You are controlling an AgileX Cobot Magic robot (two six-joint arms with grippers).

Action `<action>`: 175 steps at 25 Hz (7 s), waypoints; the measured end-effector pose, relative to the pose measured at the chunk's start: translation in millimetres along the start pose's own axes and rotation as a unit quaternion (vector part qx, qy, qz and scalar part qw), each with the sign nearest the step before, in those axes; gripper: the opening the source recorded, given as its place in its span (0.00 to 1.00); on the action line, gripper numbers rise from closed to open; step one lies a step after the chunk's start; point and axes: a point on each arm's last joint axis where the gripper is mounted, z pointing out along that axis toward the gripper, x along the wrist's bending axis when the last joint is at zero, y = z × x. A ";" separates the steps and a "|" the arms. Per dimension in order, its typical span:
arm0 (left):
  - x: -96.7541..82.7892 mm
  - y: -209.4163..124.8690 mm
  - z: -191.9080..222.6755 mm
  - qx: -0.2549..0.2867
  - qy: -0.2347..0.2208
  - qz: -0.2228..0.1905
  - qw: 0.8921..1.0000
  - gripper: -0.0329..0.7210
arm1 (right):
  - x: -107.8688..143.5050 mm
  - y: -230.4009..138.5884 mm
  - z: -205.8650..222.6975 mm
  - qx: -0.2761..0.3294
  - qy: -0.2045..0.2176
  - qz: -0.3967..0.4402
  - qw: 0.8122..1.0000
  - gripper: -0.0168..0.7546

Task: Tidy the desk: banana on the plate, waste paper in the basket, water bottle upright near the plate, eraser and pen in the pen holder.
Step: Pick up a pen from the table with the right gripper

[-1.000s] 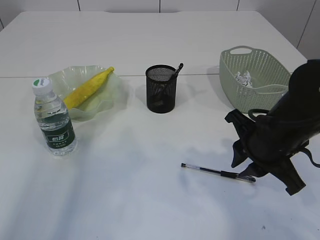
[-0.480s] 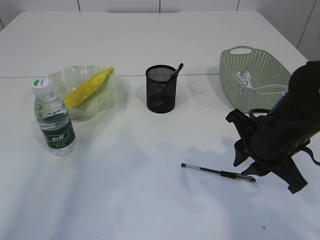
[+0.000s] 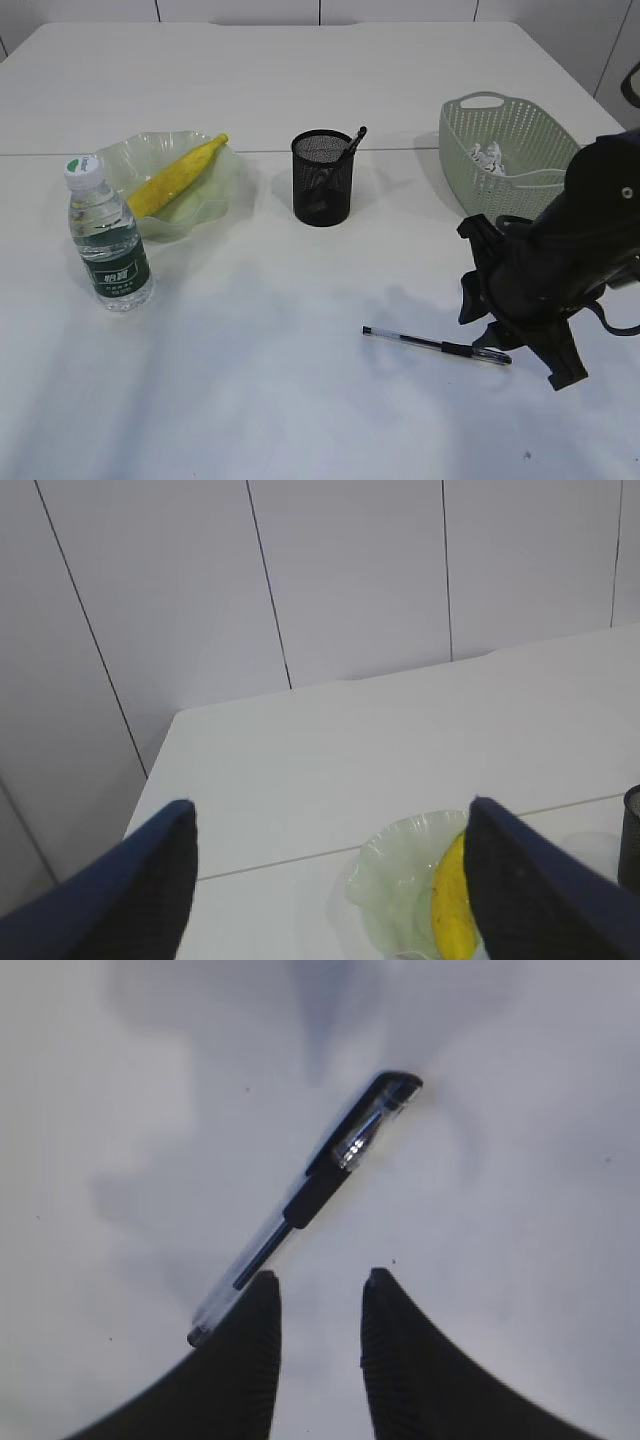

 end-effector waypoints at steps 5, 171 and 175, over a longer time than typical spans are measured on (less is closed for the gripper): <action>0.0 0.0 0.0 0.000 0.000 0.000 1.000 0.83 | 1.6 0.5 9.8 -0.003 0.002 0.014 1.000 0.36; 2.1 6.6 -3.2 0.040 0.002 0.001 0.999 0.83 | 22.1 12.9 64.1 -0.087 -0.065 0.156 0.982 0.39; 2.0 3.3 -3.5 0.058 0.002 0.001 0.998 0.83 | 22.6 14.1 64.0 -0.092 -0.062 0.146 0.983 0.39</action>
